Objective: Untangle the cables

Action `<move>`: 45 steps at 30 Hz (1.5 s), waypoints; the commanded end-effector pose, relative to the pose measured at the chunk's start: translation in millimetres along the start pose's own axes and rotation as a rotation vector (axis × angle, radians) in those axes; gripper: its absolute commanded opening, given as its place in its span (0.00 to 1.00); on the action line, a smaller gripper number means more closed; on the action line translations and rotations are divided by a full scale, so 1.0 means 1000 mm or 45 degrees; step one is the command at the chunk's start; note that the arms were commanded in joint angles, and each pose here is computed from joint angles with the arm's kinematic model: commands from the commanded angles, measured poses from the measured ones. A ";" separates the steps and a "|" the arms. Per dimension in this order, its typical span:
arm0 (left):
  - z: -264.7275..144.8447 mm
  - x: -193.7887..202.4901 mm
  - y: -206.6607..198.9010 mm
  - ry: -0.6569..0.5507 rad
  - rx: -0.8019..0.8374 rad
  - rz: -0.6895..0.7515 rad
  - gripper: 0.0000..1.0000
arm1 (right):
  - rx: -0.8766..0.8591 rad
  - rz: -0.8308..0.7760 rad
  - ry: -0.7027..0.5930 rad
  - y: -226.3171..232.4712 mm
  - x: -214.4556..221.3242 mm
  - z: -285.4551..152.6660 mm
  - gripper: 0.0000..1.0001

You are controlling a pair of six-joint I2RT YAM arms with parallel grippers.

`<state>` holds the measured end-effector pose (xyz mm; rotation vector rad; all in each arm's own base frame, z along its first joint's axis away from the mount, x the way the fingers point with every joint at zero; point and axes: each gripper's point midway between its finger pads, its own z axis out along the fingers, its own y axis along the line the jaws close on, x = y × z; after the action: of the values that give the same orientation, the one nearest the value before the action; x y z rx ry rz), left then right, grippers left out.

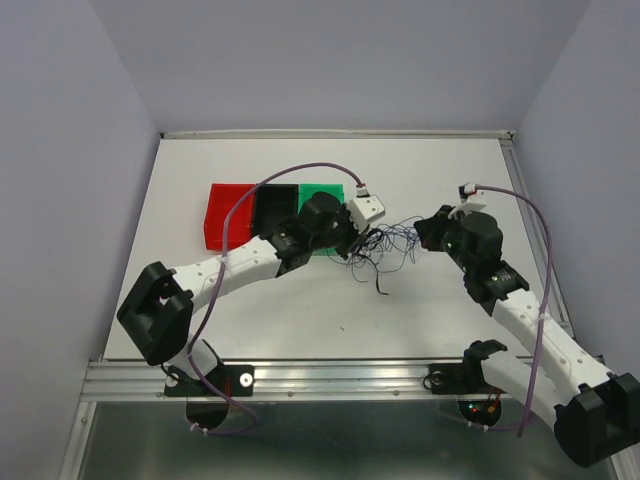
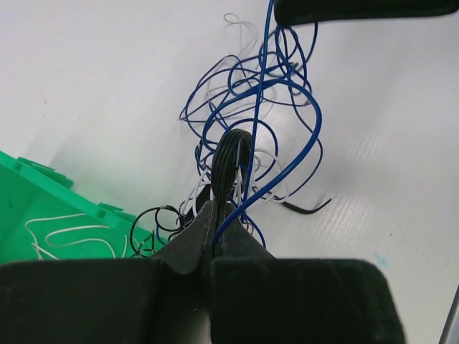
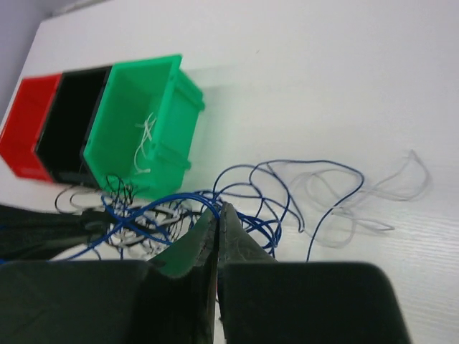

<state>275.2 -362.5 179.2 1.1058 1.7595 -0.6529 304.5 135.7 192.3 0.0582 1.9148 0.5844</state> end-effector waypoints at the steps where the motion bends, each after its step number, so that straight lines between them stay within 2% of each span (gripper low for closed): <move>1: -0.008 -0.042 0.001 -0.145 -0.002 0.024 0.00 | 0.399 0.169 -0.429 -0.037 -0.088 -0.020 0.01; 3: -0.003 -0.037 0.003 -0.125 -0.009 0.021 0.00 | 0.543 0.214 -0.581 -0.053 -0.114 -0.039 0.00; 7: 0.002 -0.030 0.011 -0.096 -0.062 0.028 0.00 | 0.759 0.244 -0.759 -0.076 -0.139 -0.071 0.01; 13: 0.007 -0.023 0.018 -0.076 -0.109 0.024 0.00 | 1.131 0.294 -0.916 -0.124 -0.145 -0.103 0.01; 17: 0.010 -0.020 0.034 -0.054 -0.217 -0.005 0.00 | 1.316 0.342 -0.959 -0.169 -0.144 -0.122 0.01; 19: 0.009 -0.019 0.039 -0.057 -0.248 -0.016 0.00 | 1.237 0.371 -0.925 -0.173 -0.141 -0.114 0.01; 23: 0.006 -0.025 0.042 -0.089 -0.265 -0.026 0.00 | 1.207 0.376 -0.871 -0.178 -0.130 -0.105 0.01; 24: 0.005 -0.026 0.041 -0.091 -0.264 -0.025 0.00 | 1.213 0.338 -0.815 -0.178 -0.125 -0.103 0.02; 25: 0.004 -0.026 0.040 -0.094 -0.256 -0.023 0.00 | 1.120 0.311 -0.743 -0.170 -0.121 -0.091 0.40; 26: 0.003 -0.027 0.039 -0.094 -0.251 -0.020 0.00 | 1.053 0.243 -0.664 -0.163 -0.117 -0.083 0.71; 27: 0.002 -0.028 0.038 -0.101 -0.244 -0.019 0.00 | 0.971 0.221 -0.611 -0.154 -0.112 -0.075 0.87; 28: 0.001 -0.029 0.037 -0.104 -0.238 -0.019 0.00 | 0.828 0.200 -0.529 -0.138 -0.104 -0.063 0.94; 33: -0.003 -0.036 0.033 -0.125 -0.209 -0.015 0.00 | 0.386 0.100 -0.442 -0.078 -0.086 -0.066 0.96; 34: -0.004 -0.036 0.032 -0.128 -0.202 -0.014 0.00 | 0.195 0.066 -0.422 -0.049 -0.081 -0.070 0.96; 36: -0.005 -0.039 0.030 -0.129 -0.192 -0.017 0.00 | 0.000 0.004 -0.389 -0.021 -0.075 -0.076 0.94; 37: -0.006 -0.040 0.029 -0.131 -0.180 -0.019 0.00 | -0.194 -0.042 -0.326 0.007 -0.065 -0.081 0.90; 38: -0.006 -0.041 0.028 -0.127 -0.176 -0.021 0.00 | -0.272 -0.058 -0.286 0.016 -0.056 -0.082 0.88; 40: -0.007 -0.043 0.026 -0.126 -0.160 -0.027 0.00 | -0.387 -0.080 -0.222 0.029 -0.043 -0.084 0.85; 45: -0.012 -0.051 0.025 -0.149 -0.160 -0.031 0.00 | -0.474 -0.071 -0.160 0.035 -0.033 -0.074 0.84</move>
<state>296.7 -356.6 167.4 1.0145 1.8247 -0.5462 255.8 103.8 266.4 -0.0303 1.6430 0.7339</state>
